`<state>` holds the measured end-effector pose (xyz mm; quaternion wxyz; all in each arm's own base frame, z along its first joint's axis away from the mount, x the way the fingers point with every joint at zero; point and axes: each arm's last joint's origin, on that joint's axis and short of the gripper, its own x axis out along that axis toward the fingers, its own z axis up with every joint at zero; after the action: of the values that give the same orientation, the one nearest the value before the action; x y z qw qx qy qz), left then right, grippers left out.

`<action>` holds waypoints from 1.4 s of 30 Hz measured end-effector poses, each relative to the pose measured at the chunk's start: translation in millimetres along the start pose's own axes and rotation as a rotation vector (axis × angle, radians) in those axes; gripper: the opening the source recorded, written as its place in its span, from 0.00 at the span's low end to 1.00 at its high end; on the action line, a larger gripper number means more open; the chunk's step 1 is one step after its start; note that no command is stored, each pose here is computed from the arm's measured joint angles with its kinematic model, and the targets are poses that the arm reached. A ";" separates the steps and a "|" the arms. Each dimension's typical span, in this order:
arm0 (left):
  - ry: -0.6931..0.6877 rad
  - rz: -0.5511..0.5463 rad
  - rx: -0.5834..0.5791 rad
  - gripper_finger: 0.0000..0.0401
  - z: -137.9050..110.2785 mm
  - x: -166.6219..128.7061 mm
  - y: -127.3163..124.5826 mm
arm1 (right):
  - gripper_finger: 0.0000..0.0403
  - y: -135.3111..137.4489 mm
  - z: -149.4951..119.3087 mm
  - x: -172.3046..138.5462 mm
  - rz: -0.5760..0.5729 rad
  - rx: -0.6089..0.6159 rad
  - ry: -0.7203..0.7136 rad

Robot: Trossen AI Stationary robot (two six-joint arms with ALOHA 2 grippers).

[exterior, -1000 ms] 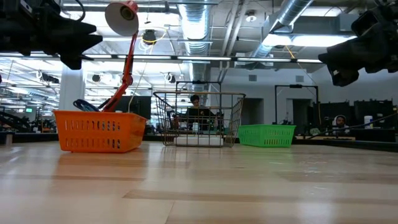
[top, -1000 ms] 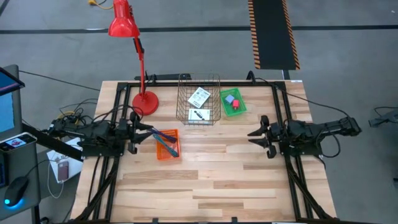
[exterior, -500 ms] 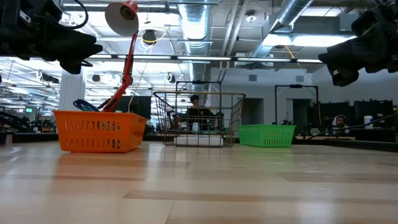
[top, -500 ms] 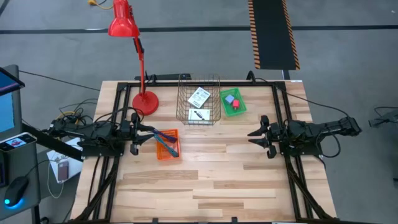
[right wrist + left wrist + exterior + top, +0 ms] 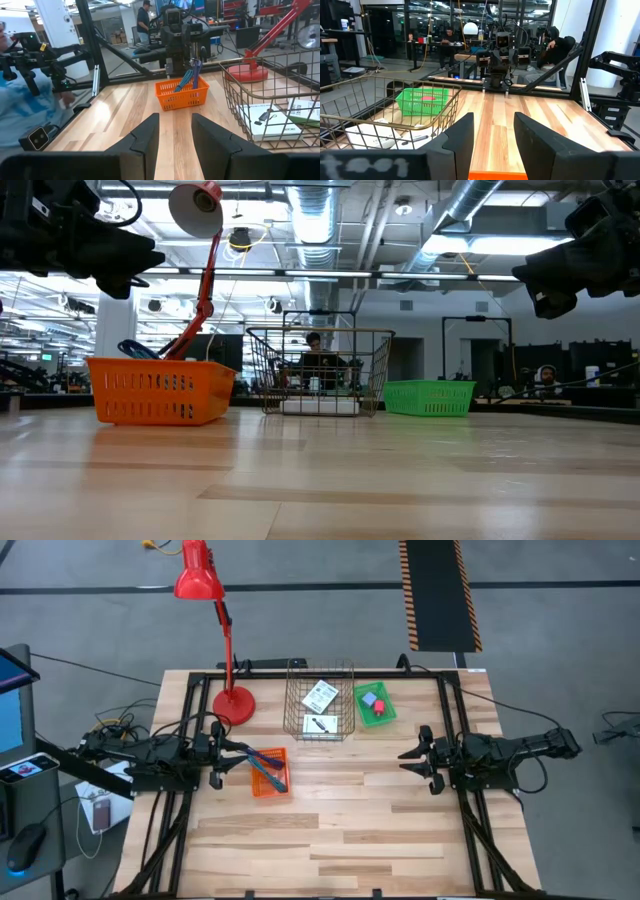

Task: Pick and place items into bin
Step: Return to Home Position

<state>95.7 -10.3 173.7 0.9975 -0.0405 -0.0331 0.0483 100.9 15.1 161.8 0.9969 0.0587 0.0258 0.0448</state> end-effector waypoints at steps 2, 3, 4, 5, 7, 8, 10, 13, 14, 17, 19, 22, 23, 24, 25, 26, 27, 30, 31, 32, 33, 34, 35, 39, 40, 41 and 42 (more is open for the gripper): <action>0.000 0.000 0.000 0.32 0.1 0.0 0.0 | 0.27 0.0 0.0 0.0 0.000 0.000 0.000; 0.000 0.000 0.000 0.32 0.1 0.0 0.0 | 0.27 0.0 0.0 0.0 0.000 0.000 0.000; 0.000 0.000 0.000 0.32 0.2 0.0 0.0 | 0.27 0.0 0.0 0.0 0.000 0.000 0.000; 0.000 0.000 0.000 0.32 0.2 0.0 0.0 | 0.27 0.0 0.0 0.0 0.000 0.000 0.000; 0.000 0.000 0.000 0.32 0.2 -0.1 0.0 | 0.27 0.0 0.0 0.0 0.000 0.000 0.000; 0.000 0.000 0.000 0.32 0.2 -0.1 0.0 | 0.27 0.0 0.0 0.0 0.000 0.000 0.000; 0.000 0.001 0.000 0.32 0.2 -0.1 0.0 | 0.27 0.0 0.0 0.0 0.000 0.000 0.000; 0.000 0.001 0.000 0.32 0.3 -0.1 0.0 | 0.27 0.0 0.0 0.0 0.000 0.000 0.000; 0.000 0.001 0.001 0.32 0.4 -0.1 0.0 | 0.27 0.0 -0.1 0.0 0.000 0.000 0.000; 0.000 0.001 0.001 0.32 0.4 -0.1 0.0 | 0.27 0.0 -0.1 0.0 0.000 0.000 0.000; 0.000 0.001 -0.001 0.32 0.4 -0.1 0.0 | 0.27 0.0 -0.1 0.0 0.000 0.000 0.000; 0.000 0.001 0.008 0.32 0.4 -0.1 0.0 | 0.27 0.0 -0.1 0.0 -0.001 0.000 0.000; 0.000 0.001 0.018 0.32 0.4 -0.1 0.0 | 0.27 0.0 -0.1 0.0 -0.001 0.000 0.000; 0.000 0.001 0.023 0.32 0.5 -0.1 0.0 | 0.27 0.0 -0.1 0.0 -0.001 0.000 0.000; 0.000 0.001 0.024 0.32 0.5 -0.1 0.0 | 0.27 0.0 -0.1 0.0 -0.001 0.000 0.000; 0.000 0.001 0.024 0.32 0.5 -0.1 0.0 | 0.27 0.0 -0.1 0.0 -0.001 0.000 0.000; 0.000 0.001 0.021 0.32 0.5 -0.1 0.0 | 0.27 0.0 -0.1 0.0 -0.001 0.000 0.000; -0.001 0.002 0.021 0.32 0.6 -0.1 0.0 | 0.27 0.0 -0.1 0.0 -0.001 0.000 0.000; -0.001 0.001 0.027 0.32 0.6 -0.1 0.0 | 0.27 0.0 -0.1 0.0 -0.001 0.000 0.000; -0.001 0.002 0.031 0.32 0.6 -0.1 0.0 | 0.27 0.0 -0.1 0.0 -0.001 0.000 0.000; -0.001 0.002 0.031 0.32 0.6 -0.1 0.0 | 0.27 0.0 -0.1 0.0 -0.001 0.000 0.000; -0.001 0.002 0.030 0.32 0.6 -0.1 0.0 | 0.27 0.0 -0.1 0.0 -0.001 0.000 0.000; -0.001 0.002 0.024 0.32 0.6 -0.1 0.0 | 0.27 0.0 -0.2 0.0 -0.001 0.000 0.001; -0.001 0.002 0.028 0.32 0.7 -0.1 0.0 | 0.27 0.0 -0.2 0.0 -0.001 0.000 0.001; -0.001 0.002 0.032 0.32 0.7 -0.1 0.0 | 0.27 0.0 -0.1 0.0 -0.001 0.000 0.000; -0.001 0.002 0.034 0.32 0.6 -0.1 0.0 | 0.27 0.0 -0.2 0.0 -0.001 0.000 0.001; -0.001 0.002 0.034 0.32 0.7 -0.1 0.0 | 0.27 0.0 -0.2 0.0 -0.001 0.000 0.001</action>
<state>95.5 -10.3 174.3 0.9979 -0.0235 -0.0329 0.0498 100.9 15.1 161.6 0.9969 0.0587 0.0262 0.0444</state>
